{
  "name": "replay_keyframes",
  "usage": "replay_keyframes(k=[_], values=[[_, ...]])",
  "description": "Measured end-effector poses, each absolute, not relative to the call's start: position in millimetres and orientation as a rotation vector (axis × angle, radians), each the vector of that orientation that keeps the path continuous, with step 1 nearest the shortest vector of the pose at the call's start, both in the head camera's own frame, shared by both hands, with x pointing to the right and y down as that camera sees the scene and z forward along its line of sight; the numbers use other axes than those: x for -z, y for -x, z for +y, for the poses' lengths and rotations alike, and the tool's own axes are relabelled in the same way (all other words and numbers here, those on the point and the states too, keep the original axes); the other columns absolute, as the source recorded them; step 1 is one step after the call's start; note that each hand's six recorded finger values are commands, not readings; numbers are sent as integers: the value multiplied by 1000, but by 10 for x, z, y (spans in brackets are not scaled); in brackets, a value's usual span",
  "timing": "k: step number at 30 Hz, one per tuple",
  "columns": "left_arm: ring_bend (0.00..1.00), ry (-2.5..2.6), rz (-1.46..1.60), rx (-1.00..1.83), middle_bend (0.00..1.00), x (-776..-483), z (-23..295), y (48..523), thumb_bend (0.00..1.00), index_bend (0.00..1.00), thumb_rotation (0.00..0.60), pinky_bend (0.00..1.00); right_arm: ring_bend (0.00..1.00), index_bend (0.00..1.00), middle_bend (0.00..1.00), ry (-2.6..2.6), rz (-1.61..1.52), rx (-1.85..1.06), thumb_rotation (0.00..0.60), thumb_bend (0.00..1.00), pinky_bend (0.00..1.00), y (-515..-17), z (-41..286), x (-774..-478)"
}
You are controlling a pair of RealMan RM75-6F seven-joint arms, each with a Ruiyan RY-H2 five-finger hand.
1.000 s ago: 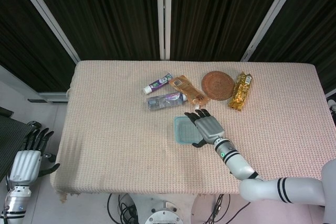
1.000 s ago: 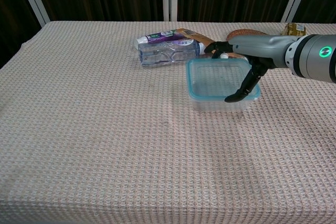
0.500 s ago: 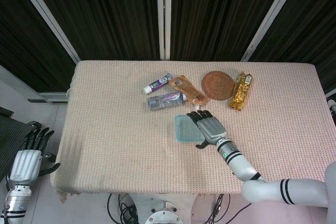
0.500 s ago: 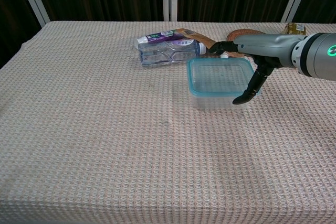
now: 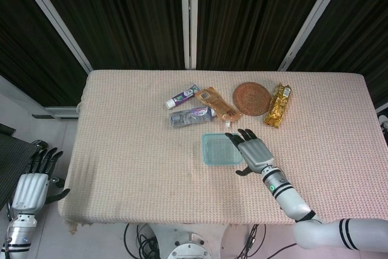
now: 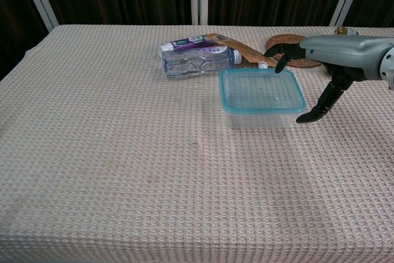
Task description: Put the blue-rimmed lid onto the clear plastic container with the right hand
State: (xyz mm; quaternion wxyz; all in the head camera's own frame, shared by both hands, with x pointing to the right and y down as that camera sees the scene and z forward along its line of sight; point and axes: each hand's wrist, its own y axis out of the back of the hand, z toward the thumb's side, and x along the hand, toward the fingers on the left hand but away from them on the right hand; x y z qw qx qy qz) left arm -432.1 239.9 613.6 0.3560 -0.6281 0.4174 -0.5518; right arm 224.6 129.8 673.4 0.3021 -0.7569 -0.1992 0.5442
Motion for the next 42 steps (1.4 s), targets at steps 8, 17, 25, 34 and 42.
replay_keyframes(k=[8,17,25,34,42], values=[[0,1617,1083,1430,45,-6117,2411,4336,0,109,600,0,0,0,169,2017,-512,-1464,600,37,0,-2237,1292,-6861],[0,1624,1080,1436,45,-6142,2420,4343,0,109,600,0,0,0,179,2025,-497,-1487,600,37,0,-2241,1325,-6952],[0,1625,1085,1435,45,-6146,2423,4353,0,110,600,0,0,0,164,2015,-524,-1442,600,37,0,-2209,1312,-6827],[0,1621,1092,1434,45,-6133,2446,4360,0,110,600,0,0,0,135,2033,-456,-1335,600,36,0,-1866,1288,-6656],[0,1620,1101,1447,45,-6137,2481,4395,0,110,600,0,0,0,126,2059,-377,-1359,600,33,0,-1603,1256,-6823]])
